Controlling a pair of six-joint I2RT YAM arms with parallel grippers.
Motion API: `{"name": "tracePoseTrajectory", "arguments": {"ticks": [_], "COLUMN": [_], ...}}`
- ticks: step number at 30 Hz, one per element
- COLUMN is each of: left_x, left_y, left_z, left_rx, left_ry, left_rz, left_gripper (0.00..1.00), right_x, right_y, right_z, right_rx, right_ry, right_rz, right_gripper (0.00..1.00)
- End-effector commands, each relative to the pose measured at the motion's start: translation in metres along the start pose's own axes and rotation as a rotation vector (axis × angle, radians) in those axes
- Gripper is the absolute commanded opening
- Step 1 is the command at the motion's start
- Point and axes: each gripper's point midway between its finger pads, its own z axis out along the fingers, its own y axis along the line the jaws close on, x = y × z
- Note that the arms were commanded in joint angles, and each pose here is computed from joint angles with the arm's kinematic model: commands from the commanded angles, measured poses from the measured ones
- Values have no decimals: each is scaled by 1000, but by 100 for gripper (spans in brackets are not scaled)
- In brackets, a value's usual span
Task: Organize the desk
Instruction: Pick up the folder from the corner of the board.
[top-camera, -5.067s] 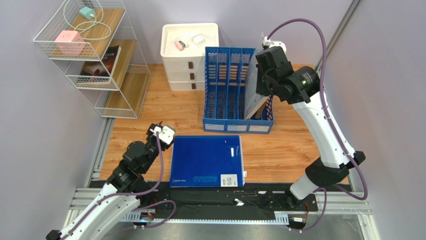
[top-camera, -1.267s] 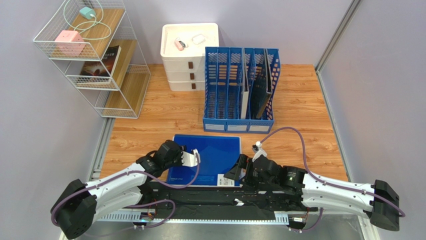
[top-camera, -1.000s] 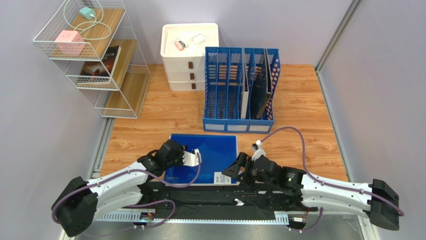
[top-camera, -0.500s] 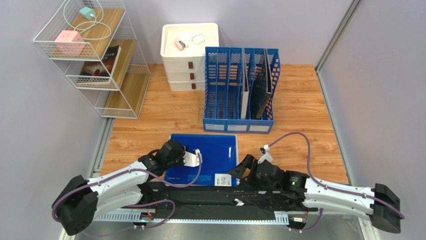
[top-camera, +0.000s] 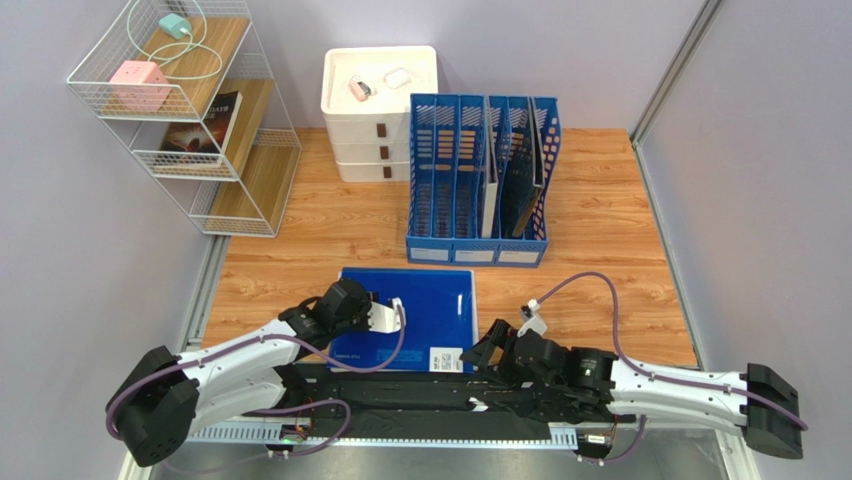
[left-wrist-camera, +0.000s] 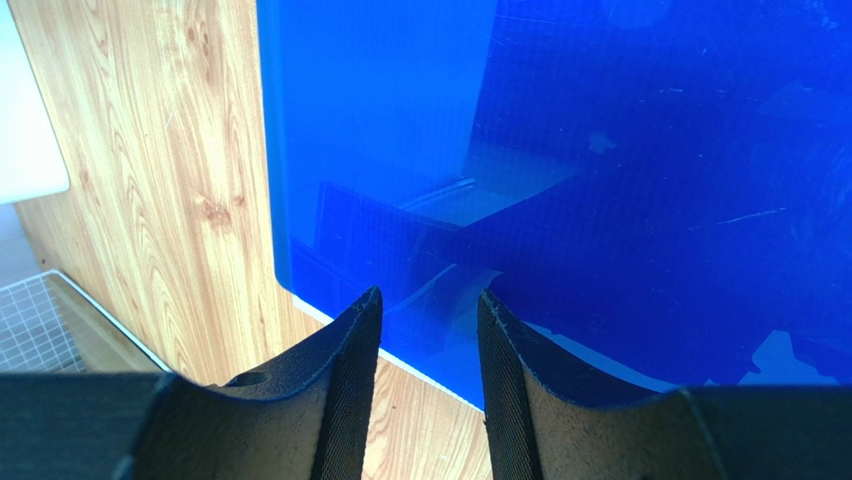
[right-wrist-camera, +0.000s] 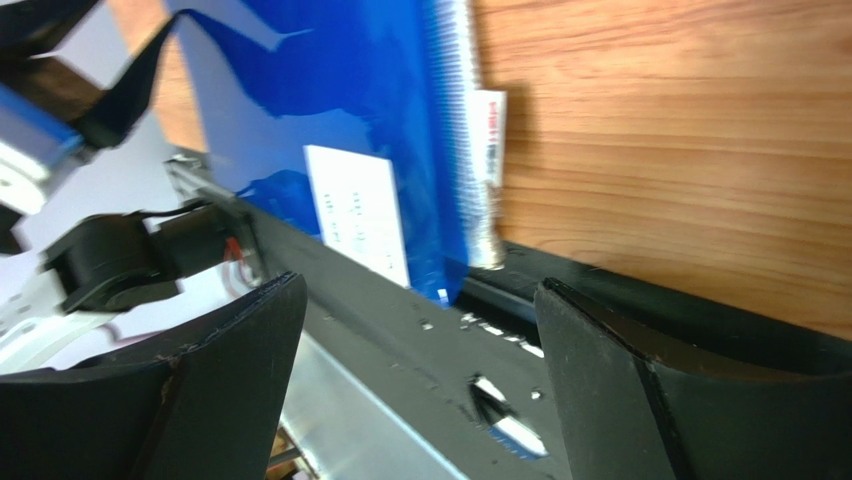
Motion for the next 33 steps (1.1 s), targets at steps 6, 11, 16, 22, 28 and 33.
{"name": "tracePoseTrajectory", "arguments": {"ticks": [6,11,16,22,28,33], "left_x": [-8,-10,-10,-9,-13,-18], "left_y": [-8,-8,-9,-10,-9,-13], "left_z": [-1,-1,-1,-2,-4,-2], "left_rx": [56,53,51,51,55,74], "left_ry": [-21,-29,-34,-36,-54,-53], "left_rz": [-13,-10,-9,-8,-11,-12], "left_gripper": [46,46,45,45,44,43], "right_x": [-6,-4,-5,-5,13,19], "right_y": [35,41,48,54,45,59], "right_z": [10,11,10,11,6,-5], "right_rx": [-76,-103,-114,-157,-96,-83], "right_ry": [-46,-32,-40,-36,22,21], "right_rz": [30,49,49,62,27,-20], "right_gripper": [89,89,86,84,84,84]}}
